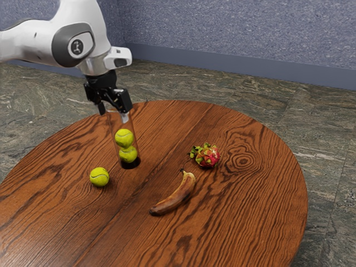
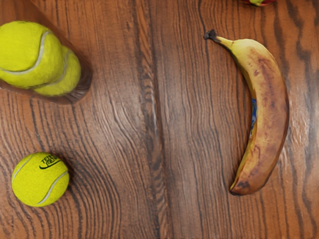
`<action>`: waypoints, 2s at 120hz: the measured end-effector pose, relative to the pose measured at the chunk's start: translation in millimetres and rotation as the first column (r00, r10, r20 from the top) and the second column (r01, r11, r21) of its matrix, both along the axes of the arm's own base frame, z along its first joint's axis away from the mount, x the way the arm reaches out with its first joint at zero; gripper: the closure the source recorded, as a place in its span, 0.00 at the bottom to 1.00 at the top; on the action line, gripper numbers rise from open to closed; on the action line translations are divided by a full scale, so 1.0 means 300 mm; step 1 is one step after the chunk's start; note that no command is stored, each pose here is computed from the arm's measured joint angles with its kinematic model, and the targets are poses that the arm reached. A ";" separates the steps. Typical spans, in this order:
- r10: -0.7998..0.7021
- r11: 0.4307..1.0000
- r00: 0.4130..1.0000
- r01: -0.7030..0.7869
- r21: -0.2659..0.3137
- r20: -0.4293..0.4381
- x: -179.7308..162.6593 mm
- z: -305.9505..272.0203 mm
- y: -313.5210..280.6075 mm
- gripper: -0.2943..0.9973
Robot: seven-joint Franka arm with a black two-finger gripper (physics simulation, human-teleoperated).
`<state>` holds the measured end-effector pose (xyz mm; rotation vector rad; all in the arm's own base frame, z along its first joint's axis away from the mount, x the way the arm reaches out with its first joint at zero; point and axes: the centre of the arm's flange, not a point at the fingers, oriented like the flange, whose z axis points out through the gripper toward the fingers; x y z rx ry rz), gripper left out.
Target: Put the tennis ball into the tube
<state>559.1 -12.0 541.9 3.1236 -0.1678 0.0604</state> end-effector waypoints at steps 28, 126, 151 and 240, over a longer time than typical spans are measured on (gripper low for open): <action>0.052 0.999 0.996 -0.053 -0.002 -0.079 -0.090 -0.191 0.126 0.23; 0.196 0.979 0.980 -0.194 0.056 -0.035 -0.005 -0.821 0.445 0.23; 0.214 0.976 0.975 -0.211 0.053 -0.059 -0.002 -0.892 0.459 0.23; 0.234 0.972 0.971 -0.232 0.043 -0.055 0.032 -0.957 0.458 0.46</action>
